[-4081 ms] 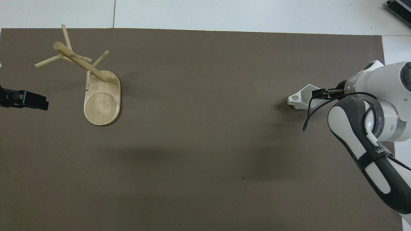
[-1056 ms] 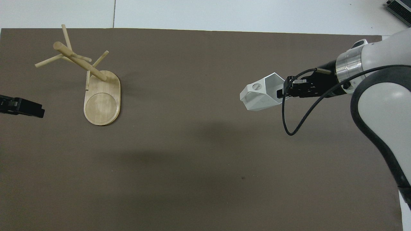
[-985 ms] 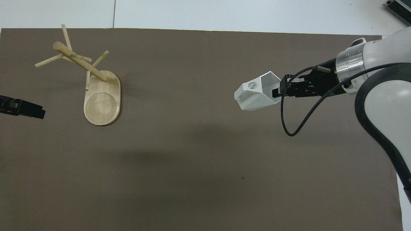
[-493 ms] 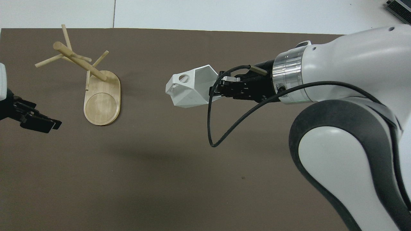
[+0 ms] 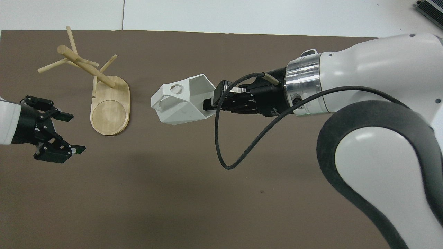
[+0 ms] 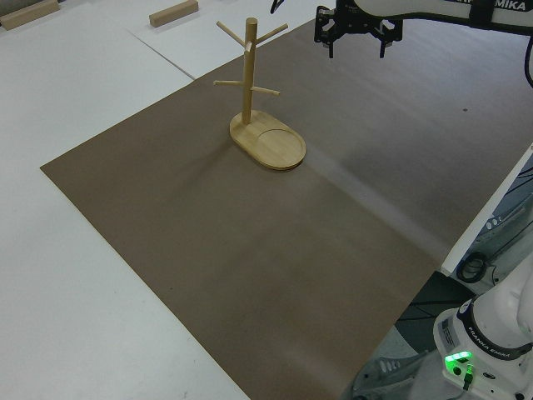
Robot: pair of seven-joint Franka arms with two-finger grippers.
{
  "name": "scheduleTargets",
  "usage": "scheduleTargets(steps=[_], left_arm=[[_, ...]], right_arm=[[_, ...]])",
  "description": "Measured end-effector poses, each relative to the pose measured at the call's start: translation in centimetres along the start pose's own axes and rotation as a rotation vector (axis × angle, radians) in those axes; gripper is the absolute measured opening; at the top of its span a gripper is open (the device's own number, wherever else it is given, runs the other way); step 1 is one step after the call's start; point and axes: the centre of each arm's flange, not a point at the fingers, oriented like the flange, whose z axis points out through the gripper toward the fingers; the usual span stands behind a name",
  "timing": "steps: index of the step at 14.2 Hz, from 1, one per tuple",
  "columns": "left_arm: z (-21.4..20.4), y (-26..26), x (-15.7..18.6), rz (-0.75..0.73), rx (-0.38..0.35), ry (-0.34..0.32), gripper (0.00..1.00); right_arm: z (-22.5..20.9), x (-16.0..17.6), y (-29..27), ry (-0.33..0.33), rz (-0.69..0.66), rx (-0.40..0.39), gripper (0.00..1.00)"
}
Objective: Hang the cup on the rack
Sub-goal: 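Lift the white cup with the right gripper while the left gripper approaches, then close the left gripper on the cup body held by the right gripper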
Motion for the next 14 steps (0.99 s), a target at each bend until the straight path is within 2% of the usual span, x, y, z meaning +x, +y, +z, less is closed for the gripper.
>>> scheduleTargets(steps=[4,8,11,14], left_arm=[[1.1,1.0,1.6,0.152,-0.063,0.096,1.00],[2.6,1.5,3.3,0.206,-0.111,0.215,1.00],[4.3,2.5,6.3,0.239,-0.093,0.249,1.00],[6.2,1.3,7.1,0.222,-0.091,0.262,1.00]], right_arm=[[2.7,0.6,3.0,-0.058,-0.013,0.026,0.04],[4.3,1.6,5.3,-0.050,0.029,0.070,0.04],[4.8,1.7,5.4,-0.023,0.035,0.074,0.04],[6.0,1.0,4.3,-0.010,0.027,0.080,0.04]])
